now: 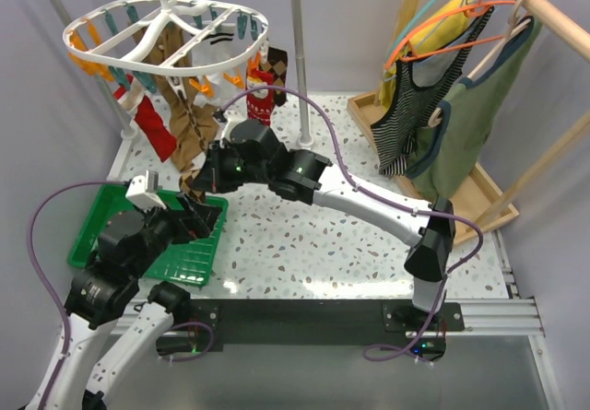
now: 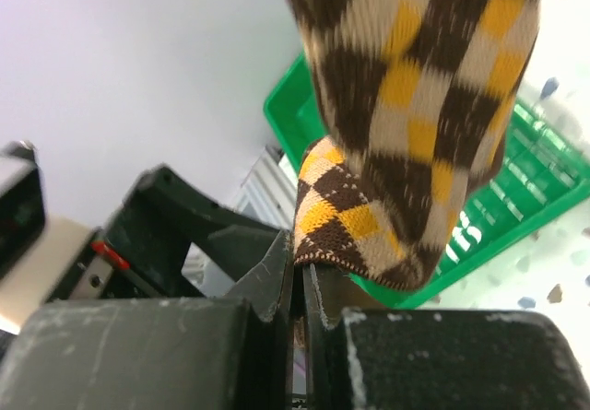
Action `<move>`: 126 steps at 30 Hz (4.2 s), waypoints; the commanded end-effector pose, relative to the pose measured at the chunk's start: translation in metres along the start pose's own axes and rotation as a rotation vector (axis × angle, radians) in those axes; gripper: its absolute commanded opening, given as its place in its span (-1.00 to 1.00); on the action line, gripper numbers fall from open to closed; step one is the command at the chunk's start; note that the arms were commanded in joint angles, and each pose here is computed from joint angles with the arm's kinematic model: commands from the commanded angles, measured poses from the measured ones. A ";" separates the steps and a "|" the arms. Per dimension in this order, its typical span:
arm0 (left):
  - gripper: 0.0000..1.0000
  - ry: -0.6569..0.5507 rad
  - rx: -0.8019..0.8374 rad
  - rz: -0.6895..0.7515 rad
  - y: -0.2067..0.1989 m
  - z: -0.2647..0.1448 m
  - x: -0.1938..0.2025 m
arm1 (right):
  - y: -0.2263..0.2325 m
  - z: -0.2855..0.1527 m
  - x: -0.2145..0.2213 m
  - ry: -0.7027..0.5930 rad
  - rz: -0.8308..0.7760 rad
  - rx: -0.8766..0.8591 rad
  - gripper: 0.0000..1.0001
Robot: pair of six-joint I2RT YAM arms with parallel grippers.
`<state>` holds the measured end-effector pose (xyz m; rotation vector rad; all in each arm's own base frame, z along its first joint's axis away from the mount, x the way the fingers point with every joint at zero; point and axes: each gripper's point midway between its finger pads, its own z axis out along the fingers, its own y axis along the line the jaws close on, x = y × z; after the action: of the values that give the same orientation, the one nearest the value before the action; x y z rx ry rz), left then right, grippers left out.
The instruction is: Remove the socks clipped to the hanger
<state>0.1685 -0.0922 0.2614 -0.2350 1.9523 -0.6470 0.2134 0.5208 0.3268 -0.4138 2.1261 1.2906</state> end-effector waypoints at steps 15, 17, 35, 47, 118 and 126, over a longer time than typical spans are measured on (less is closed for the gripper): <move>0.70 -0.063 0.004 -0.036 -0.009 0.014 -0.018 | 0.058 -0.046 0.004 -0.044 0.050 -0.179 -1.00; 0.24 -0.091 0.021 -0.037 -0.011 0.010 -0.023 | 0.060 -0.046 0.007 -0.040 0.044 -0.181 -1.00; -1.00 0.050 0.235 -0.025 -0.049 0.015 0.001 | -0.010 -0.070 -0.029 -0.079 -0.379 0.266 0.32; -1.00 0.057 0.166 -0.045 -0.034 0.030 0.010 | 0.013 -0.076 -0.111 -0.328 -0.610 0.327 0.29; -1.00 0.150 0.187 -0.146 -0.025 -0.001 0.044 | 0.019 -0.010 -0.207 -0.796 -0.635 0.379 -1.00; -1.00 0.077 -0.074 -0.172 0.003 0.006 0.013 | 0.016 -0.014 -0.194 -0.725 -0.603 0.357 -1.00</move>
<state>0.1487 -0.1185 0.2345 -0.3127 2.0397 -0.8746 0.3594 0.5258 0.4363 -0.3680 1.4142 0.5009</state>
